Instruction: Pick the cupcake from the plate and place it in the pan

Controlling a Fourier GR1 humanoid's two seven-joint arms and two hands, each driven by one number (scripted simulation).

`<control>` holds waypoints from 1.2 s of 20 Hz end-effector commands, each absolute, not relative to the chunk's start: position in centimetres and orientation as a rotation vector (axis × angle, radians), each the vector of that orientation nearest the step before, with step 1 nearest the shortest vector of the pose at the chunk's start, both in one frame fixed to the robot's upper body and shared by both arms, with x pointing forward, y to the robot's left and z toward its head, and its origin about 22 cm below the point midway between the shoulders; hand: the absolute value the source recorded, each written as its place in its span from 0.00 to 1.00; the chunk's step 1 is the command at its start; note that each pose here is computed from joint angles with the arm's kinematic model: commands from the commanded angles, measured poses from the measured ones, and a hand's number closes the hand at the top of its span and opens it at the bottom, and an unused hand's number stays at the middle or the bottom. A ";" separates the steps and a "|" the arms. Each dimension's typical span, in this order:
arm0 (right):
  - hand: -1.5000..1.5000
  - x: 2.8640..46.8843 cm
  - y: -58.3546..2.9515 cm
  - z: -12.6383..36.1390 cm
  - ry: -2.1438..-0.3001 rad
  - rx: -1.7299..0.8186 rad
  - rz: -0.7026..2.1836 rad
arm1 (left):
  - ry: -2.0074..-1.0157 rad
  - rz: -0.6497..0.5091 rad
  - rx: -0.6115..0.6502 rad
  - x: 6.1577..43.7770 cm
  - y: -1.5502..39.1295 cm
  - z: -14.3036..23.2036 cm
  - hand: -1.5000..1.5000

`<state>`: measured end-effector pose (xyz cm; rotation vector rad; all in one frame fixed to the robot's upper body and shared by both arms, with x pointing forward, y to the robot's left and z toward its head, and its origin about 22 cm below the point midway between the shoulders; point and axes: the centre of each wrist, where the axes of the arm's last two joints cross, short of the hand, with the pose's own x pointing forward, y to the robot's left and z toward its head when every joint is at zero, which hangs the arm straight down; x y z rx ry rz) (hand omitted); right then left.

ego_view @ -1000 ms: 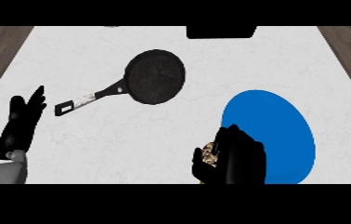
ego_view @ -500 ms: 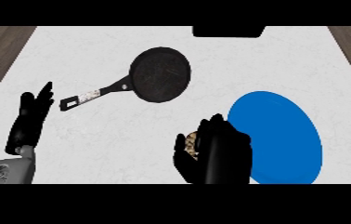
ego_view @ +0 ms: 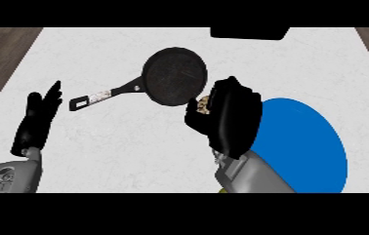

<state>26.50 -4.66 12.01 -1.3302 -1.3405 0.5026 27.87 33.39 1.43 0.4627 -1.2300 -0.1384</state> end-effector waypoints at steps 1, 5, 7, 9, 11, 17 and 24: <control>1.00 29.8 -4.7 12.5 -1.239 -1.228 0.229 | -1.247 -0.154 0.462 28.8 32.8 2.0 0.50; 1.00 32.5 -5.1 10.1 -1.169 -1.215 0.231 | -1.249 -0.148 0.449 28.9 33.2 2.1 0.50; 1.00 34.6 -5.8 9.8 -1.149 -1.218 0.230 | -1.246 -0.161 0.447 28.7 33.7 1.8 0.50; 1.00 35.6 -6.5 8.7 -1.162 -1.187 0.214 | -1.253 -0.170 0.458 28.9 33.5 2.3 0.50; 1.00 36.7 -7.3 7.4 -1.161 -1.182 0.208 | -1.261 -0.162 0.446 29.5 32.1 2.4 0.50; 1.00 38.5 -7.6 6.6 -1.198 -1.065 0.102 | -1.266 -0.203 0.426 30.0 30.9 2.3 0.50; 0.00 39.5 -8.5 4.5 -1.200 -0.989 0.026 | -1.297 -0.225 0.411 30.9 31.3 3.2 0.50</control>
